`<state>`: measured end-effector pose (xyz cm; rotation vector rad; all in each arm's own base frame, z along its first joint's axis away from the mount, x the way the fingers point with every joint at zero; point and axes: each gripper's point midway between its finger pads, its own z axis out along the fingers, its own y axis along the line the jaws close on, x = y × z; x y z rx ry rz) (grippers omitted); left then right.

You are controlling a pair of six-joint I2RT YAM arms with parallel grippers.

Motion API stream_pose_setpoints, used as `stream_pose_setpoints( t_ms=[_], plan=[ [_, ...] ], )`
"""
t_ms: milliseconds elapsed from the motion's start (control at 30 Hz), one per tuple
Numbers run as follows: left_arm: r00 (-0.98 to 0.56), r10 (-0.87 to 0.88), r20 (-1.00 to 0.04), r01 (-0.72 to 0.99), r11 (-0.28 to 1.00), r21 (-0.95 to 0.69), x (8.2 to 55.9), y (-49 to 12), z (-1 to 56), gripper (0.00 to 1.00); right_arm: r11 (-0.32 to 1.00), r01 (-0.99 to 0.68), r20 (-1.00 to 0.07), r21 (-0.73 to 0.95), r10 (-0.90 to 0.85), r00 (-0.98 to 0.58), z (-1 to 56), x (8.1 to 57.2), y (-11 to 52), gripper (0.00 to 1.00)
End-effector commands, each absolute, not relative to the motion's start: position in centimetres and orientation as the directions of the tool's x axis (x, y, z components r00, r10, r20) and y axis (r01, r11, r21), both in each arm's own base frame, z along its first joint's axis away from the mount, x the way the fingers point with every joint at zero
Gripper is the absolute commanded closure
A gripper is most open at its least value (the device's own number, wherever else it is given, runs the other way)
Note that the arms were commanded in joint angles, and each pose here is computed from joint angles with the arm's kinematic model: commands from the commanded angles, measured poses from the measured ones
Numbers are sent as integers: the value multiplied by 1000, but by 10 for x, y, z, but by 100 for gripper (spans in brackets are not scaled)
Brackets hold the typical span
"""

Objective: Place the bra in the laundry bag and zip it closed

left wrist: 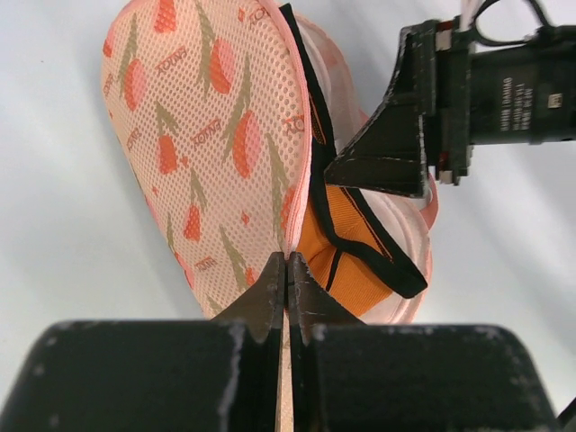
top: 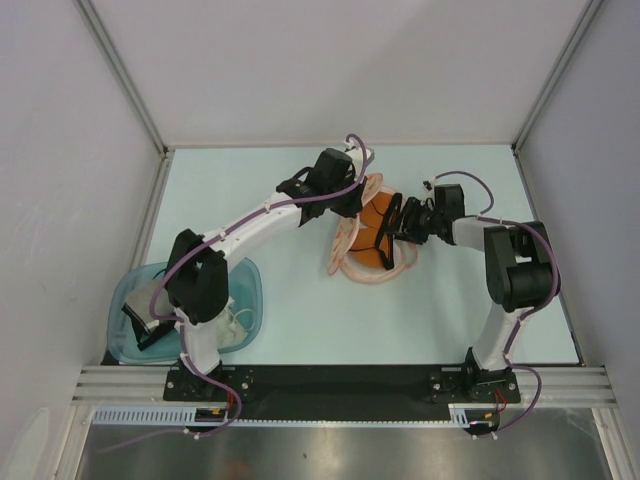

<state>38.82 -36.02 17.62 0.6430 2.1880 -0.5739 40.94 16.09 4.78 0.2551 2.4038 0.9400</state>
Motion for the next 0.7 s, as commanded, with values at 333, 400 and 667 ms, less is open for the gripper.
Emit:
stream_pose_setpoints(
  t_ms=[333,400,667],
  plan=[
    [-535,185,-824,627,740,-241,387,-366,219,100,721,-109,-487,684,339,-805,64,428,166,73],
    [-536,186,-823,628,740,-242,388,-367,218,100,722,-113,-491,682,338,-803,66,428,165,80],
    [-527,184,-830,629,741,-235,388,-366,223,100,750,-99,-495,654,325,-806,68,425,158,100]
  ],
)
